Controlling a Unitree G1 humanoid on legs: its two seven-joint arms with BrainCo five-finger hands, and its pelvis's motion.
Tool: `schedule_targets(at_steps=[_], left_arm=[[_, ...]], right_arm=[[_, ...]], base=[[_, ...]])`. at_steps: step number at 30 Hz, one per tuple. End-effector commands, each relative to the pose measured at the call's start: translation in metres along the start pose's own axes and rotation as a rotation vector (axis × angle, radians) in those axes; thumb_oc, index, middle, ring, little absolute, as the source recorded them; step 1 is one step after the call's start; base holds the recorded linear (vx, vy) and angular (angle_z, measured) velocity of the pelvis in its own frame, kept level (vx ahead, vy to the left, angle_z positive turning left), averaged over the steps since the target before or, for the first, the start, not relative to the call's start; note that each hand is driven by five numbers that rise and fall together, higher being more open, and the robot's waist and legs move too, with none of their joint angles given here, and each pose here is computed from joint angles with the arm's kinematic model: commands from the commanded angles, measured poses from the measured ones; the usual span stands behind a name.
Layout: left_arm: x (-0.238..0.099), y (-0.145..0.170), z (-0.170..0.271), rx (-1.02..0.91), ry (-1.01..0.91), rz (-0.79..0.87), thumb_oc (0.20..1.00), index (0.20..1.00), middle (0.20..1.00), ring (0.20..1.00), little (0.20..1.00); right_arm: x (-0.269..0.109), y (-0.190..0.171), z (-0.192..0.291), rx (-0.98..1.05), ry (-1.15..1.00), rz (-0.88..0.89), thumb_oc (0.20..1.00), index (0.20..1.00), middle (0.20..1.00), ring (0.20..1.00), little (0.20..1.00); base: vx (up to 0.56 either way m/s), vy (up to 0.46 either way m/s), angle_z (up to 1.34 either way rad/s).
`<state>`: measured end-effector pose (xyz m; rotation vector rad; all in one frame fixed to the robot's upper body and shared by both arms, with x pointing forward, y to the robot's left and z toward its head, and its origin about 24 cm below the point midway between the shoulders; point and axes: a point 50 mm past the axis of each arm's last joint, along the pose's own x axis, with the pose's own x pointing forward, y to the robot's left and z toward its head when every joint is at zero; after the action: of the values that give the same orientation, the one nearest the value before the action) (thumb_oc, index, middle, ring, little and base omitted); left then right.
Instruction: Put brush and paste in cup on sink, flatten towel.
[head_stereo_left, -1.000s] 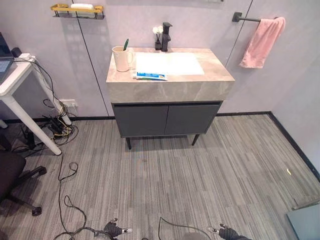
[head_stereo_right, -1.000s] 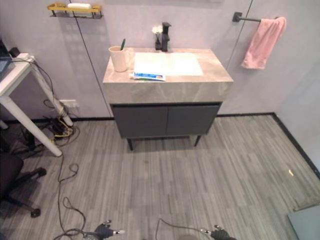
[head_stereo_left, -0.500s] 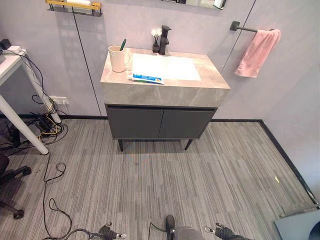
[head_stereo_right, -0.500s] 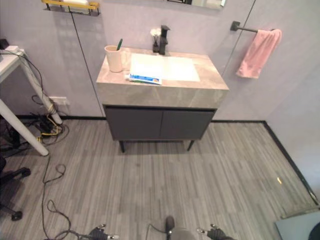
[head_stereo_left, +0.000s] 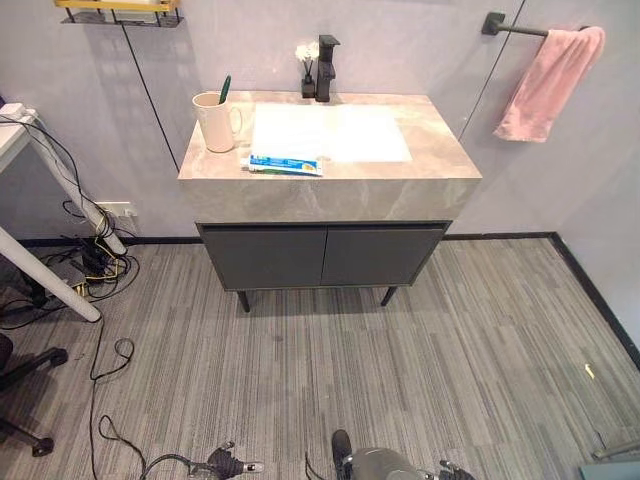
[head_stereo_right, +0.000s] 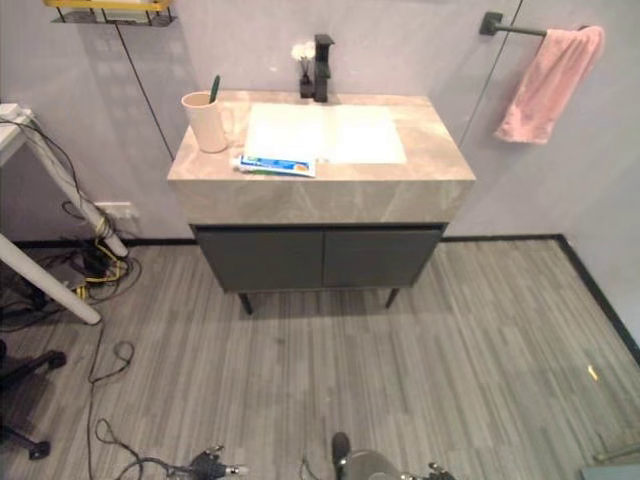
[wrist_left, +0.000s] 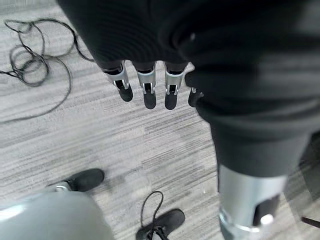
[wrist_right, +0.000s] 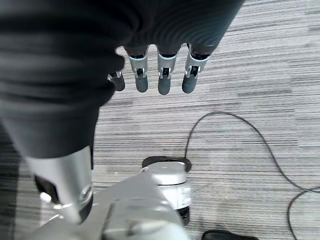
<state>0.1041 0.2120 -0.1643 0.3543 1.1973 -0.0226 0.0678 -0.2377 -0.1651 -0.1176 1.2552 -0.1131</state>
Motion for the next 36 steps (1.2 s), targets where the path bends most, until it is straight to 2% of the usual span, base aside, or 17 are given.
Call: schedule_targets(at_steps=[1,8,18,23,28,32,36], left_arm=[[0.002,0.002,0.016,0.017,-0.057,0.004,1.000,1.000,1.000,1.000,1.000],[0.002,0.023,0.030,-0.026,-0.117,0.087,1.000,1.000,1.000,1.000,1.000],[0.001,0.024,0.023,0.022,-0.115,0.091,1.000,1.000,1.000,1.000,1.000],[0.001,0.024,0.020,0.086,-0.108,0.086,1.000,1.000,1.000,1.000,1.000],[0.001,0.024,0.023,0.160,-0.119,0.086,1.000,1.000,1.000,1.000,1.000],[0.001,0.030,0.033,0.226,-0.157,0.105,1.000,1.000,1.000,1.000,1.000],[-0.001,0.035,0.042,0.313,-0.228,0.128,1.000,1.000,1.000,1.000,1.000]], right_arm=[[-0.001,-0.017,0.007,-0.099,-0.016,-0.043,1.000,1.000,1.000,1.000,1.000],[0.000,-0.026,0.032,-0.212,-0.092,-0.081,1.000,1.000,1.000,1.000,1.000],[0.001,-0.017,0.037,-0.342,-0.103,-0.055,1.000,1.000,1.000,1.000,1.000],[0.002,-0.010,0.043,-0.375,-0.123,-0.032,1.000,1.000,1.000,1.000,1.000],[0.001,0.005,0.070,-0.444,-0.251,-0.010,1.000,1.000,1.000,1.000,1.000],[-0.001,0.011,0.086,-0.462,-0.314,0.005,1.000,1.000,1.000,1.000,1.000],[-0.001,0.003,0.083,-0.538,-0.297,-0.007,1.000,1.000,1.000,1.000,1.000]], base=[[0.33,-0.258,0.44],[0.52,-0.077,-0.23],[0.51,0.154,-0.51],[0.29,0.216,-0.45],[0.34,0.179,-0.08],[0.38,-0.126,0.21],[0.21,-0.153,0.52]])
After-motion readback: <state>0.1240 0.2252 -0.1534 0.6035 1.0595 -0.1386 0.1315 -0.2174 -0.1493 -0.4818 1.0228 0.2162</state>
